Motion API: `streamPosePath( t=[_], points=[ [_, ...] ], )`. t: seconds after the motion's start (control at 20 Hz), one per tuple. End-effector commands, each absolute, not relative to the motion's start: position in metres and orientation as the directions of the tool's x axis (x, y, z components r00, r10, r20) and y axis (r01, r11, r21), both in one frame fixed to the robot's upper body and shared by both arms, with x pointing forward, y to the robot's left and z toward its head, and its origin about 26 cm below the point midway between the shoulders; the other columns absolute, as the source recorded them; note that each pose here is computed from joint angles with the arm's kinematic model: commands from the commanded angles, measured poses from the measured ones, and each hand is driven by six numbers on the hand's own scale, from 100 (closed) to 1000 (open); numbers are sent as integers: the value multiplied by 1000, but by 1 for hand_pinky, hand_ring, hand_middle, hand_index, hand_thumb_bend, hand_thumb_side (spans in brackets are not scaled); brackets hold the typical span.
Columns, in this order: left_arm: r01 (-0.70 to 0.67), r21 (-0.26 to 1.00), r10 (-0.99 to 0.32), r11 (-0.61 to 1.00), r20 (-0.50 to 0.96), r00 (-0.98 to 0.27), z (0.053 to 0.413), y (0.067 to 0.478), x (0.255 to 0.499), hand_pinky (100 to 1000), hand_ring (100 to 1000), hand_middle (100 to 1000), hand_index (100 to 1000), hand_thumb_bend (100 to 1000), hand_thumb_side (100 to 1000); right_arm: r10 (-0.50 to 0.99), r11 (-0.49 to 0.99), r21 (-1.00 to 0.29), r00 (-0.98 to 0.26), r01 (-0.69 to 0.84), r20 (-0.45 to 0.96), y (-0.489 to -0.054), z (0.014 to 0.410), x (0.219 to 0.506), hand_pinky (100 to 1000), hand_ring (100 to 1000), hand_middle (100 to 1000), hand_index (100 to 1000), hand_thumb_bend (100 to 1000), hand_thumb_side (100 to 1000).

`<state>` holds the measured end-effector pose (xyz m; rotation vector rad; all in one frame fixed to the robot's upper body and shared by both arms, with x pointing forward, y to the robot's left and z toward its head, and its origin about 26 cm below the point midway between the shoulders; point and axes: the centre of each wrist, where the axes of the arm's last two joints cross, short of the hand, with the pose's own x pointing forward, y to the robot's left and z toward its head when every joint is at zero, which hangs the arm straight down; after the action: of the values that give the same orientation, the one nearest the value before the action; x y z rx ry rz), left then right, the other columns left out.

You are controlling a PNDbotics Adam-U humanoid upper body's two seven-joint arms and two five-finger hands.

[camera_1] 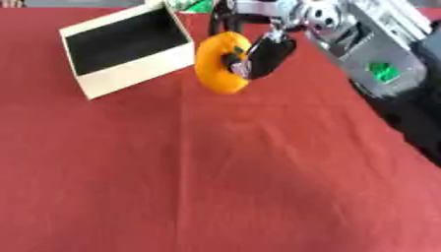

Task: Pick up objects on the table and place them in the box.

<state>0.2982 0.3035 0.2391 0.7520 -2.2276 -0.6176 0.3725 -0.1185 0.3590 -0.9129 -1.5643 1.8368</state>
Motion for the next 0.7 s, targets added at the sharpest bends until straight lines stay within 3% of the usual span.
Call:
streamPosePath(
  t=[0.05, 0.4, 0.7],
  points=[
    [-348, 619, -674, 704, 428, -602, 249, 306, 295, 446, 566, 622, 769, 319, 618, 792, -163, -981, -578, 105, -194, -106, 373, 390, 836, 719, 559, 752, 100, 100],
    [-338, 610, -658, 716, 428, -620, 251, 302, 296, 445, 566, 623, 769, 320, 618, 817, -144, -965, -524, 220, -241, -71, 377, 434, 839, 719, 557, 749, 100, 100],
    [-328, 601, -641, 729, 429, -636, 254, 298, 298, 445, 566, 623, 769, 320, 617, 838, -126, -954, -486, 271, -249, -44, 357, 459, 838, 719, 556, 746, 100, 100]
  ],
)
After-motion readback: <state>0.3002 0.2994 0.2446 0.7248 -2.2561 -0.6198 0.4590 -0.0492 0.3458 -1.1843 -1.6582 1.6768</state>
